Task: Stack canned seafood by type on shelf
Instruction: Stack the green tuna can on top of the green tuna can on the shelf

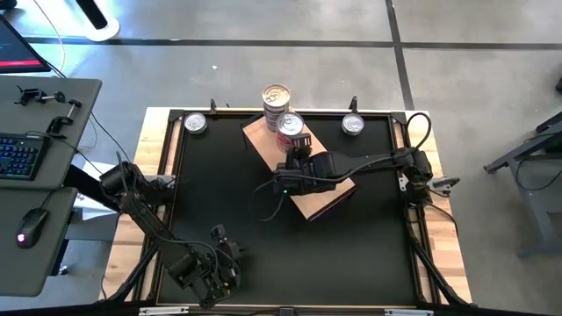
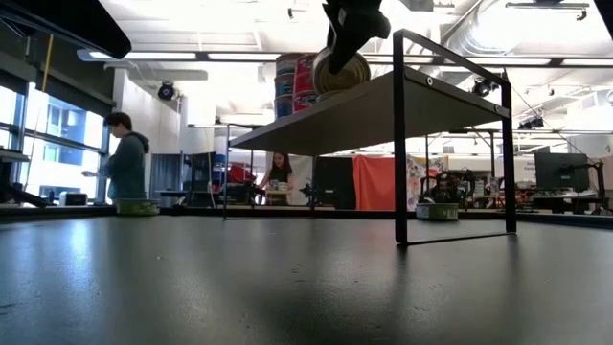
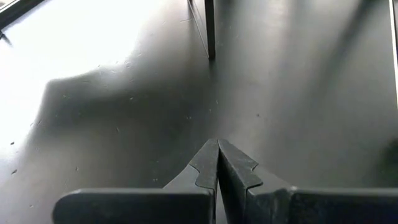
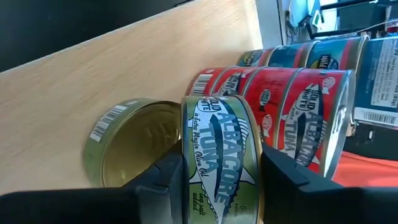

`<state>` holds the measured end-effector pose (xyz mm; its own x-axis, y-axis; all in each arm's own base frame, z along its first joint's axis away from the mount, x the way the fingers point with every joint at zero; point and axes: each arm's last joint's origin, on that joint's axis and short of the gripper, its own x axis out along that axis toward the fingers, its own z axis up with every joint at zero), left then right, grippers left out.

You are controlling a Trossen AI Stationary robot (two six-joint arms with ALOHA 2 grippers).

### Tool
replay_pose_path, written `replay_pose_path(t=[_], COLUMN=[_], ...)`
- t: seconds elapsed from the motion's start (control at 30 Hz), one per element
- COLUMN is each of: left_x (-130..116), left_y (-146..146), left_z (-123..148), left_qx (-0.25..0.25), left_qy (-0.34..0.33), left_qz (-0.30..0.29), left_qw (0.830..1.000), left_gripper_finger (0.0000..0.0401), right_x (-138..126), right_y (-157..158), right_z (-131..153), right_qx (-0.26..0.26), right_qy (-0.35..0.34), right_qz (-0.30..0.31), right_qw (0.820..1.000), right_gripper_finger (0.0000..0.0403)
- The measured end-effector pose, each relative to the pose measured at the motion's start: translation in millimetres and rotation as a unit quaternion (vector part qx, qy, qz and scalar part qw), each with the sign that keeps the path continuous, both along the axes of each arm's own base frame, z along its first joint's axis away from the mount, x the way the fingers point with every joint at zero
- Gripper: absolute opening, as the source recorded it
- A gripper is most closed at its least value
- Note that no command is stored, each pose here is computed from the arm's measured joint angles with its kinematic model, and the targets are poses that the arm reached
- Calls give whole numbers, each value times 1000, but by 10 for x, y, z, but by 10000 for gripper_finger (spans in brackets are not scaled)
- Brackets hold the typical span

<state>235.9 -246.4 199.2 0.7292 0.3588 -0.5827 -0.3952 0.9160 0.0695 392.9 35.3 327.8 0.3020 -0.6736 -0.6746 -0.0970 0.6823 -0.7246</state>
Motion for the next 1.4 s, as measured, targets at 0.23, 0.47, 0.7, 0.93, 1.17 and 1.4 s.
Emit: replay_pose_path(t=[0.23,0.47,0.7,0.93,1.17,1.4], left_x=[0,0,0,0,0,0], left_y=[0,0,0,0,0,0], left_z=[0,-1,-1,-1,-1,-1], left_qx=[0,-1,-1,-1,-1,-1], left_qy=[0,1,1,1,1,1], left_qz=[0,0,0,0,0,0], left_qw=[1000,1000,1000,1000,1000,1000], left_gripper_finger=[0,0,0,0,0,0], right_x=[-2,-28,-69,-67,-54,-54], right_y=[0,-5,-15,-14,-13,-6], right_z=[2,-3,-13,-13,-10,-16], right_qx=[-5,-12,-11,-6,-5,8], right_qy=[-4,11,24,10,3,8], right_qz=[-6,-5,-17,-30,-29,-24], right_qw=[1000,1000,999,999,1000,1000], right_gripper_finger=[127,127,127,127,172,247])
